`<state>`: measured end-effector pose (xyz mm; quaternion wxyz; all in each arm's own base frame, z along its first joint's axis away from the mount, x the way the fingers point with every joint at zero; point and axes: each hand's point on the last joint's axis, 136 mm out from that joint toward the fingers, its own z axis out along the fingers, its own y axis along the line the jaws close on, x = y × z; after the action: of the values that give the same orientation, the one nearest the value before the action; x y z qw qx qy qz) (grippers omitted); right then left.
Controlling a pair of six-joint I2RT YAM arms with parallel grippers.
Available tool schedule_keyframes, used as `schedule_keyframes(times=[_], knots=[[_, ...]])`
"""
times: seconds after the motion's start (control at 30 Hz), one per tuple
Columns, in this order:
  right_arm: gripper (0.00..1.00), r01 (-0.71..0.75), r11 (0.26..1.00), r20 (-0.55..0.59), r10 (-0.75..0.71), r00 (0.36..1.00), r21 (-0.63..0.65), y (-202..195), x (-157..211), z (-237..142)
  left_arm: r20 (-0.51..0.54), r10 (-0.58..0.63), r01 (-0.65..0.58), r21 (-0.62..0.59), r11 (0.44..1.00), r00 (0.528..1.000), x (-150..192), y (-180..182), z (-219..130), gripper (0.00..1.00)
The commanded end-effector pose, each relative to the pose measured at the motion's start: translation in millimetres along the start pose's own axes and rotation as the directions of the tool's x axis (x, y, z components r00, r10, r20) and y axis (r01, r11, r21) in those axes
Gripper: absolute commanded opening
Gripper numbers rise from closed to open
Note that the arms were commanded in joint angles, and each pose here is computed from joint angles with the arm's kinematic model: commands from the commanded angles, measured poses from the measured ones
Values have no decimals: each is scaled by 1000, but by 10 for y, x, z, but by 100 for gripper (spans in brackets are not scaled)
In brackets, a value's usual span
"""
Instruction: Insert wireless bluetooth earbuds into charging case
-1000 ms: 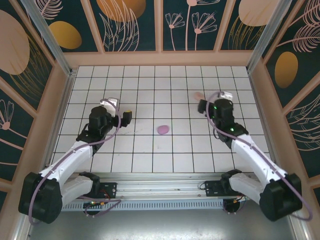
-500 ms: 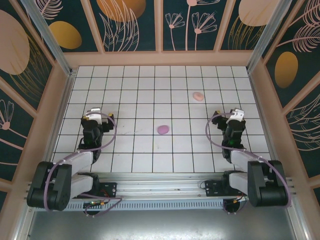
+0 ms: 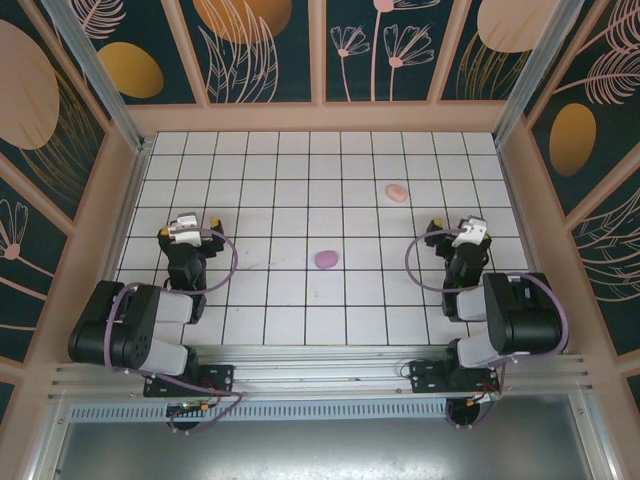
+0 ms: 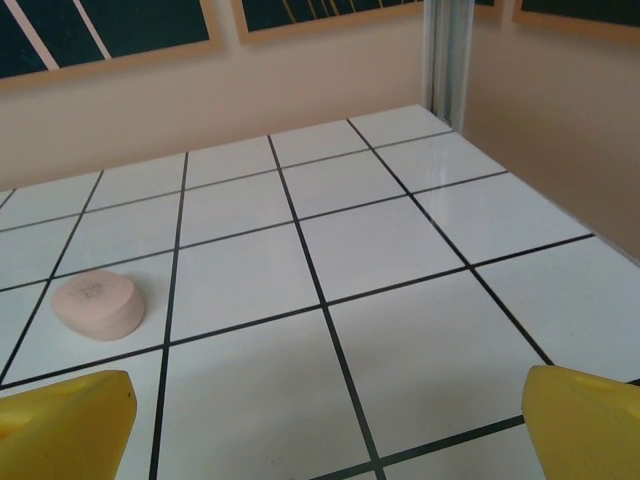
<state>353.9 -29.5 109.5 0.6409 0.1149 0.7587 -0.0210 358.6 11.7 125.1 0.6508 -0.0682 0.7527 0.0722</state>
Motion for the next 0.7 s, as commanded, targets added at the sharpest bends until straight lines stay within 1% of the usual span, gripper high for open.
schedule_keyframes(times=[0.0, 0.03, 0.1, 0.13, 0.2, 0.23, 0.67], knots=[[99, 6, 999, 71, -4, 997, -34, 76, -183, 120, 80, -36, 34, 15, 999, 996, -241, 15, 77, 99], [99, -9, 1000, 48, 10, 999, -25, 57, -164, 143, 69, -52, 50, 30, 998, 996, -199, 31, 108, 99], [99, -8, 1000, 55, 10, 998, -29, 53, -172, 133, 90, -69, 66, 35, 997, 994, -175, 58, 119, 99], [99, -8, 1000, 50, 10, 999, -30, 52, -157, 132, 48, -59, 57, 38, 998, 997, -132, 43, 143, 98], [99, -8, 999, 50, 10, 999, -32, 58, -163, 136, 75, -63, 61, 33, 998, 995, -156, 61, 122, 99], [99, -7, 999, 55, 8, 998, -33, 57, -169, 132, 60, -60, 58, 34, 998, 996, -141, 57, 126, 99], [99, -4, 999, 52, 5, 999, -32, 62, -165, 137, 61, -58, 56, 38, 998, 996, -145, 46, 137, 99]])
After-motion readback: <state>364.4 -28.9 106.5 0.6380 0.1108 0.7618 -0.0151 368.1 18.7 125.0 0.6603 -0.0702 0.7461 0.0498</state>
